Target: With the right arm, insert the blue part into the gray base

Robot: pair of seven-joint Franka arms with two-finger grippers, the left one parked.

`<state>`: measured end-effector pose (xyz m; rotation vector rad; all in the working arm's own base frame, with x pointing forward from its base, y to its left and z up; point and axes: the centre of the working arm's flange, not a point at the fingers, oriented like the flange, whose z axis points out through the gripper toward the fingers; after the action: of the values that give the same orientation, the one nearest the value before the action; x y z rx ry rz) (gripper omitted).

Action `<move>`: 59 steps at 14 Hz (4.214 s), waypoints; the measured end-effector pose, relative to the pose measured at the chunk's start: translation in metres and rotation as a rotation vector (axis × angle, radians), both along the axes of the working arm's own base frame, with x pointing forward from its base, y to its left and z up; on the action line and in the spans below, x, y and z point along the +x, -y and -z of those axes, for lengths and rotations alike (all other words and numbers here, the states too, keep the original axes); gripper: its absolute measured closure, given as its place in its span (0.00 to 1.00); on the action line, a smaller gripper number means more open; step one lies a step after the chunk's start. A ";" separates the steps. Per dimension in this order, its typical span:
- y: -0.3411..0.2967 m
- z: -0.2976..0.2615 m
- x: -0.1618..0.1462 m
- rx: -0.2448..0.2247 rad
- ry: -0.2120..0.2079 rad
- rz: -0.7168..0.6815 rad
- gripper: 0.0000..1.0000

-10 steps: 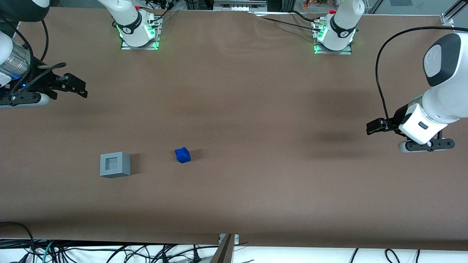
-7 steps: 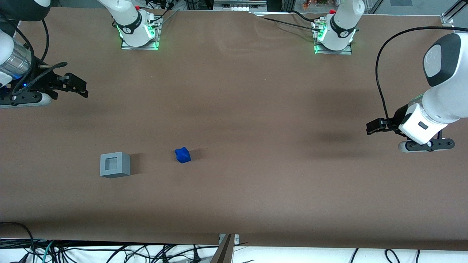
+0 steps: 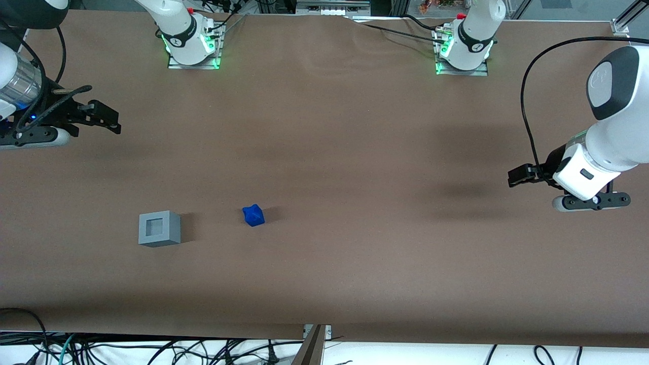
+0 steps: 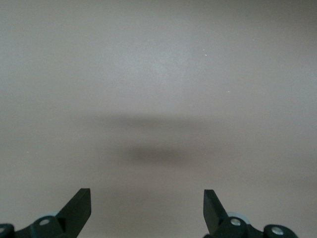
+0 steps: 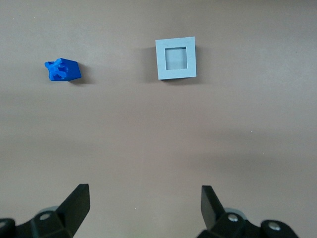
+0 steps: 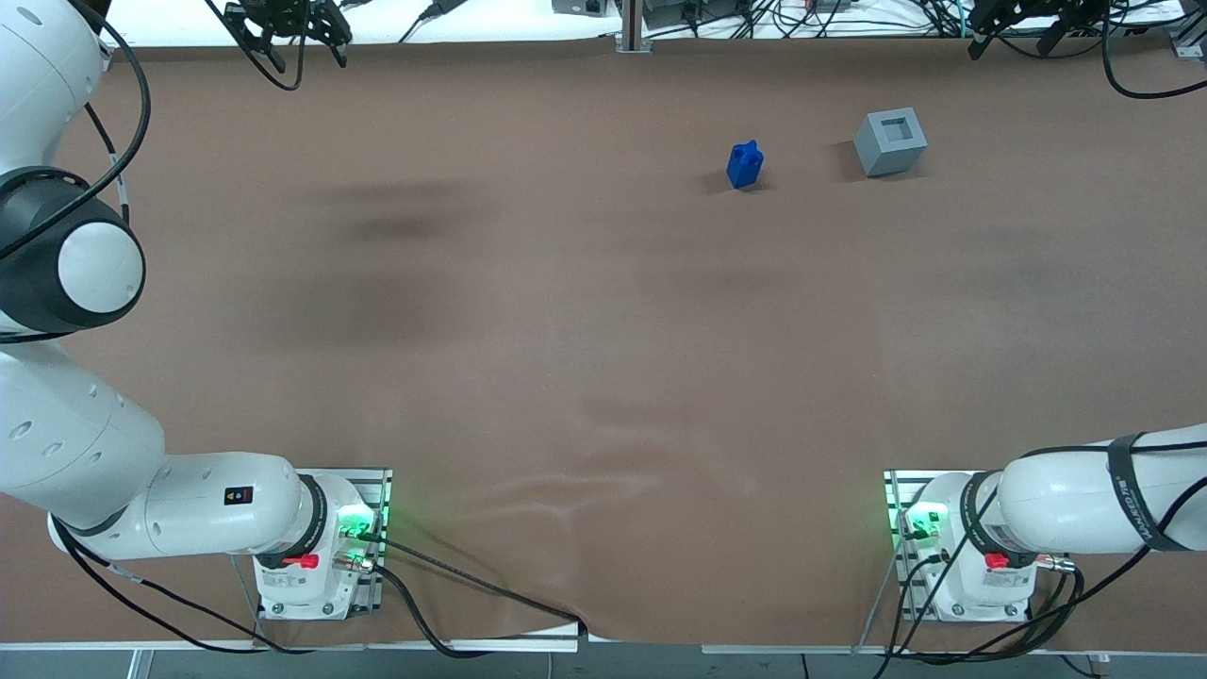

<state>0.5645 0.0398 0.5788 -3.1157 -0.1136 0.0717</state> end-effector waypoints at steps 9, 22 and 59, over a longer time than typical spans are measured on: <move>0.000 -0.001 0.000 -0.001 0.003 -0.003 0.00; -0.027 0.015 0.007 0.003 -0.006 -0.050 0.00; -0.070 0.224 0.133 -0.008 0.095 -0.157 0.49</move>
<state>0.6975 0.1097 0.3548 -3.1120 -0.3602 -0.0732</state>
